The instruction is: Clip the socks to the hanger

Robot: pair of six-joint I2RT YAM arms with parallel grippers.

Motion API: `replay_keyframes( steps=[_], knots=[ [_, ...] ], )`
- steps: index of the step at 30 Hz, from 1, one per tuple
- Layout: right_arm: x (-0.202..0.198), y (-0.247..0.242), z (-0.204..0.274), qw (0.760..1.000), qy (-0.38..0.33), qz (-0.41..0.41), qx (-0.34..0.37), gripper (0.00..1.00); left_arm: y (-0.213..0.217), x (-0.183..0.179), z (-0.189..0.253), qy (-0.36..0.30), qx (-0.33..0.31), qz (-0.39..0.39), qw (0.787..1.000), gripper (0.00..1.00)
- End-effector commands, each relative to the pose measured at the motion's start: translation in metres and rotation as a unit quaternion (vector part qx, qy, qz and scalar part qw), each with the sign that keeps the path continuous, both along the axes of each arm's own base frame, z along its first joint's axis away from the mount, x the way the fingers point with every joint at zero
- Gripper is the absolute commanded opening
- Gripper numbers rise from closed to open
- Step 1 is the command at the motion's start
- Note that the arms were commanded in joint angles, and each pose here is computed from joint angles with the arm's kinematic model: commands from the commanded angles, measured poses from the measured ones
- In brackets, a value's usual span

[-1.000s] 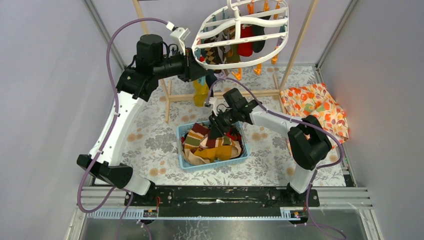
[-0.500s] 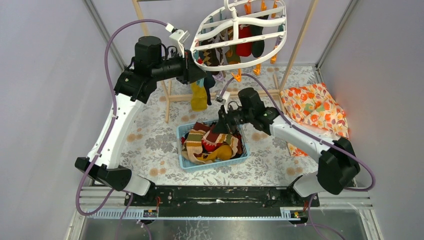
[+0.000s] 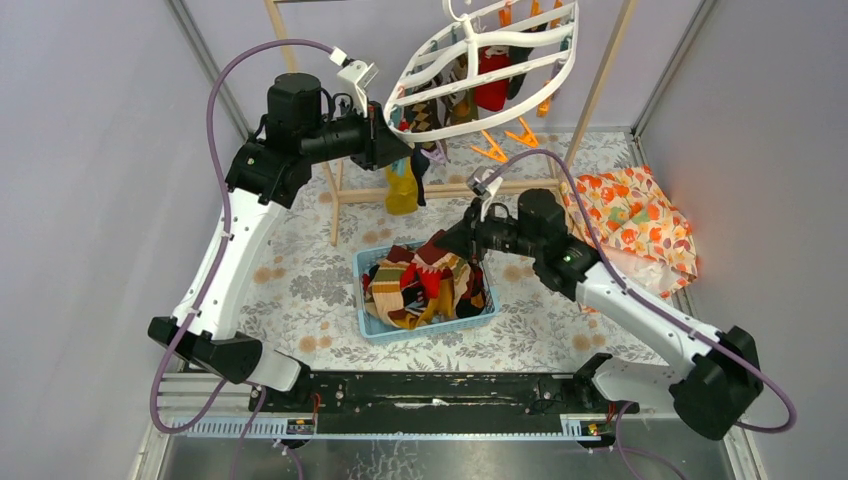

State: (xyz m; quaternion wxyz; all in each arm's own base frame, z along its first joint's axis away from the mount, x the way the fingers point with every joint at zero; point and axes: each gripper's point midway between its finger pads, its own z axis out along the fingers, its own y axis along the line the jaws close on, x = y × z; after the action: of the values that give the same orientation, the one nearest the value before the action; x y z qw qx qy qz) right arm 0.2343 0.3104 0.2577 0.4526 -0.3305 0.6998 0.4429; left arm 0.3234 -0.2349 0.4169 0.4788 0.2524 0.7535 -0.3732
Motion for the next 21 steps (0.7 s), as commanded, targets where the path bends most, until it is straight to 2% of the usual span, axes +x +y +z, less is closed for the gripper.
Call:
replay_keyframes(
  steps=[1, 7, 10, 18, 21],
  knots=[
    [0.002, -0.003, 0.062, 0.993, -0.059, -0.027, 0.103, 0.0, 0.004, -0.015, 0.001, -0.005, 0.012, -0.011, 1.0, 0.05],
    [-0.009, -0.002, 0.079, 0.987, -0.047, -0.012, 0.154, 0.0, 0.004, -0.013, -0.004, 0.0, 0.015, -0.01, 1.0, 0.03],
    [-0.012, 0.001, 0.075, 0.988, -0.038, 0.001, 0.15, 0.0, 0.004, -0.01, -0.002, 0.0, 0.013, -0.009, 1.0, 0.03],
    [-0.009, 0.007, -0.013, 0.994, 0.06, -0.005, 0.09, 0.05, 0.006, -0.01, -0.001, -0.003, 0.013, -0.009, 1.0, 0.02],
    [-0.007, 0.008, -0.048, 0.992, 0.096, -0.015, 0.075, 0.12, 0.007, -0.01, -0.002, -0.001, 0.014, -0.009, 1.0, 0.02]
  ],
)
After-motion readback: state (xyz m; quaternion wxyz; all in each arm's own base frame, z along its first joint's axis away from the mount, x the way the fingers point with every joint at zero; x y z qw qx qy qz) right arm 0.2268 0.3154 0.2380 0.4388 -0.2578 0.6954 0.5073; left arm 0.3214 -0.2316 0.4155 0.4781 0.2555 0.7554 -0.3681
